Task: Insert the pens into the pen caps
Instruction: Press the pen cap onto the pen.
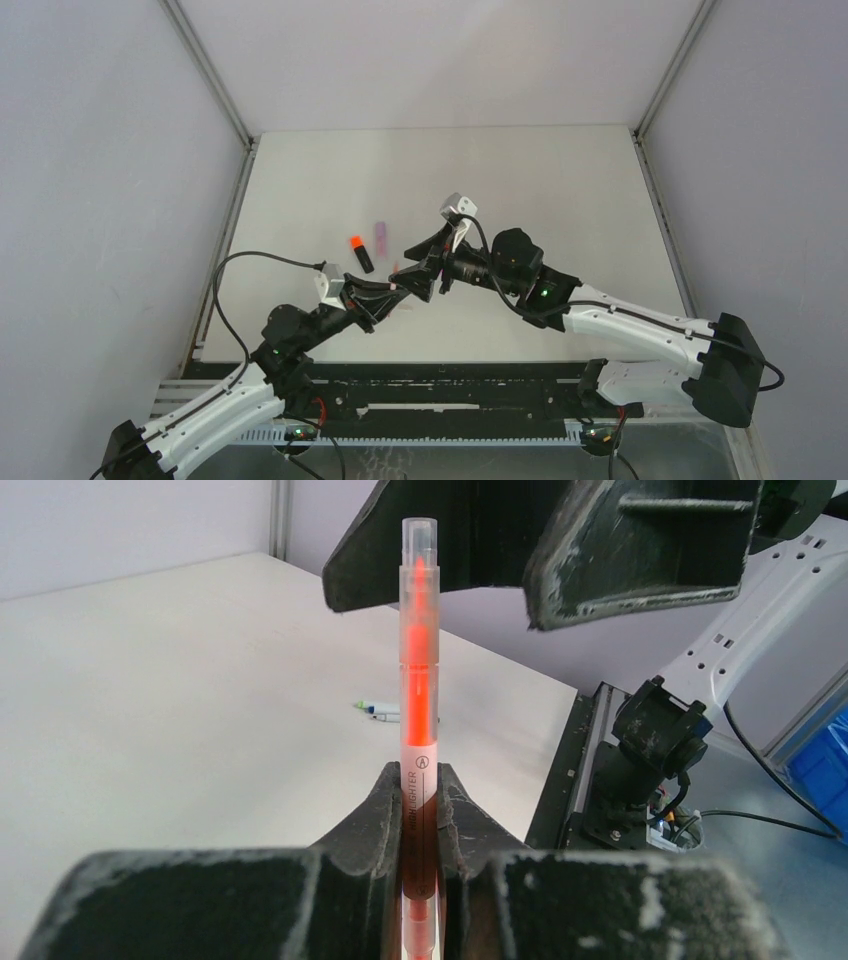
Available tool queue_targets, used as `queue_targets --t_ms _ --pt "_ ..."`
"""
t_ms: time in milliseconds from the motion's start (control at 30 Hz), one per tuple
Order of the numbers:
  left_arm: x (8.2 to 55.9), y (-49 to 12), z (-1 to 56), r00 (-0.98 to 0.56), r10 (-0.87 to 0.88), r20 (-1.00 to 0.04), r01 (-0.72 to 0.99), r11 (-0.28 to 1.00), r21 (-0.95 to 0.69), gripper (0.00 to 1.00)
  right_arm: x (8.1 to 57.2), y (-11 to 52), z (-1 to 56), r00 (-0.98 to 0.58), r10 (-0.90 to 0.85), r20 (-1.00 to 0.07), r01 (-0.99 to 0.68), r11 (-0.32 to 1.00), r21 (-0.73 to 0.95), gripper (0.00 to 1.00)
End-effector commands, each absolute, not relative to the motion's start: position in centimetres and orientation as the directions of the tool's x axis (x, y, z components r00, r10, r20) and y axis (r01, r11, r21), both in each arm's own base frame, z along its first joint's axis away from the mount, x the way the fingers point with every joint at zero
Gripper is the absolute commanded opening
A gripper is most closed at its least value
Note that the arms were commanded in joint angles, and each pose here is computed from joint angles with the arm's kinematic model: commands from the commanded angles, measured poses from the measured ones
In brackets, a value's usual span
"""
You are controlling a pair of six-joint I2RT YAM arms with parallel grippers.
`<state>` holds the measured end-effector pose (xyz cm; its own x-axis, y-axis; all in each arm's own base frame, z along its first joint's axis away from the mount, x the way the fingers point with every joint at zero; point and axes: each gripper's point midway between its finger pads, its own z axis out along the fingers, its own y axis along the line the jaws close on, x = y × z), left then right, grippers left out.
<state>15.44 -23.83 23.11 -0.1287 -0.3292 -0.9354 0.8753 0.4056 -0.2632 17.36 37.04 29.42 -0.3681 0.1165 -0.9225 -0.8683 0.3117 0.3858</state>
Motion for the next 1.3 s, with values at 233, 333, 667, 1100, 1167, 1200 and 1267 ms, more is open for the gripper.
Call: queue_targets --t_ms 233,333,667,1100,1167,1200,1267 --pt "15.4 -23.8 22.5 -0.110 -0.317 -0.942 0.880 0.409 -0.240 0.00 18.1 38.2 32.6 -0.318 0.207 -0.925 -0.892 0.266 0.366 0.58" --pt "15.4 -23.8 22.6 -0.109 -0.317 -0.942 0.881 0.408 -0.240 0.00 18.3 38.5 32.5 -0.319 0.200 -0.926 -0.891 0.270 0.365 0.54" --pt "15.4 -23.6 22.9 -0.104 -0.332 -0.937 0.877 0.414 -0.244 0.00 18.2 39.0 31.7 -0.335 0.167 -0.927 -0.894 0.254 0.369 0.12" --pt "14.9 -22.5 29.3 -0.041 -0.509 -0.860 0.889 0.374 -0.264 0.00 16.2 38.5 26.2 -0.466 0.029 -0.884 -0.852 0.254 0.458 0.00" --pt "14.6 -22.3 30.7 -0.030 -0.532 -0.846 0.895 0.362 -0.259 0.00 15.5 38.3 25.0 -0.501 0.007 -0.866 -0.838 0.249 0.486 0.00" --pt "14.4 -22.2 31.3 -0.026 -0.540 -0.841 0.900 0.355 -0.255 0.00 15.1 38.2 24.4 -0.517 -0.004 -0.856 -0.830 0.245 0.501 0.00" --pt "14.0 -22.2 32.4 -0.025 -0.551 -0.834 0.909 0.335 -0.248 0.00 14.5 38.0 23.2 -0.547 -0.026 -0.837 -0.815 0.248 0.524 0.00"
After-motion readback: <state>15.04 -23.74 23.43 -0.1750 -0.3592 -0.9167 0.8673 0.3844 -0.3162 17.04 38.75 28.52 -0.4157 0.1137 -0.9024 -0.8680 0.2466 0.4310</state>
